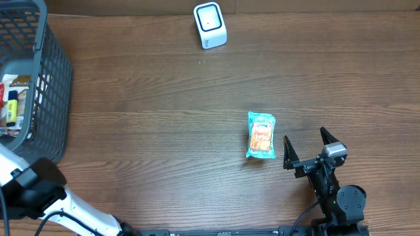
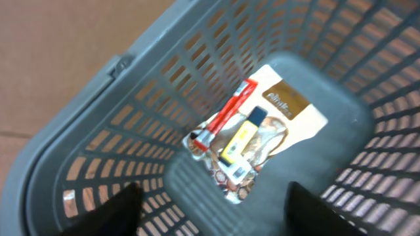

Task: Scan the item barcode
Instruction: 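Release the packet on the table and return the left gripper to the basket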

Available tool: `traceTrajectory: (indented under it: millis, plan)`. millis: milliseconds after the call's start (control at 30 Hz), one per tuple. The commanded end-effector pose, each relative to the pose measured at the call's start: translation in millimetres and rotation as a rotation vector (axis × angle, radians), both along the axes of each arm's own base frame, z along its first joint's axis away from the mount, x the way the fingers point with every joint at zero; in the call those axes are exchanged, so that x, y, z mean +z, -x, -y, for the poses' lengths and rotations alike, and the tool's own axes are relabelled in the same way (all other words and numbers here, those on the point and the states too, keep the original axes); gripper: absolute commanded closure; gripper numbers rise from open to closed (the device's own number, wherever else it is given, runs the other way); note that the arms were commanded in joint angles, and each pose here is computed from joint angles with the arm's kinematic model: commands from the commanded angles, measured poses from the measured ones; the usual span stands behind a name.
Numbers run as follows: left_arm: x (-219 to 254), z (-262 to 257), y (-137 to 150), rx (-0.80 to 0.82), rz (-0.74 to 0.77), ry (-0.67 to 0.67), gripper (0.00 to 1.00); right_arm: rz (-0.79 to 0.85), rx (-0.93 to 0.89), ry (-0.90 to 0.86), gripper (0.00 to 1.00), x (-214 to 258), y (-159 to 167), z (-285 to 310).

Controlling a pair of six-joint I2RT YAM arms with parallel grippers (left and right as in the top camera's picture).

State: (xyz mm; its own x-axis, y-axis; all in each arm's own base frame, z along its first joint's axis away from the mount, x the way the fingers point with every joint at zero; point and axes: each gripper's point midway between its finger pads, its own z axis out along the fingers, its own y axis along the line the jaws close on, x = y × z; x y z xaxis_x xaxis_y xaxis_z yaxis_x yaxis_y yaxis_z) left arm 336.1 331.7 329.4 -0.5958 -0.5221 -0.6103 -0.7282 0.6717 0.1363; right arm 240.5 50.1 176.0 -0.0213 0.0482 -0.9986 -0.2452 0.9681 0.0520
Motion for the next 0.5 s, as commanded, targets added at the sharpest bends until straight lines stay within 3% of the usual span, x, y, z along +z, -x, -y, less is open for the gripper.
traceTrajectory:
  millis: [0,233,333,467]
  plan:
    - [-50.1,-16.0,-4.2,-0.04,-0.089,0.085,0.45,-0.001,-0.011,0.004,0.0,-3.2,-0.9,2.0]
    - [-127.9,-43.2,-3.8,-0.068,-0.245,0.163,0.48,-0.001,-0.011,0.004,0.0,-3.2,-0.9,2.0]
    - [-153.7,-49.5,-9.6,-0.092,-0.281,0.185,0.62,-0.001,-0.011,0.004,0.0,-3.2,-0.9,2.0]
    - [-183.4,-57.9,-18.0,-0.114,-0.31,0.199,0.65,-0.001,-0.011,0.004,0.0,-3.2,-0.9,2.0]
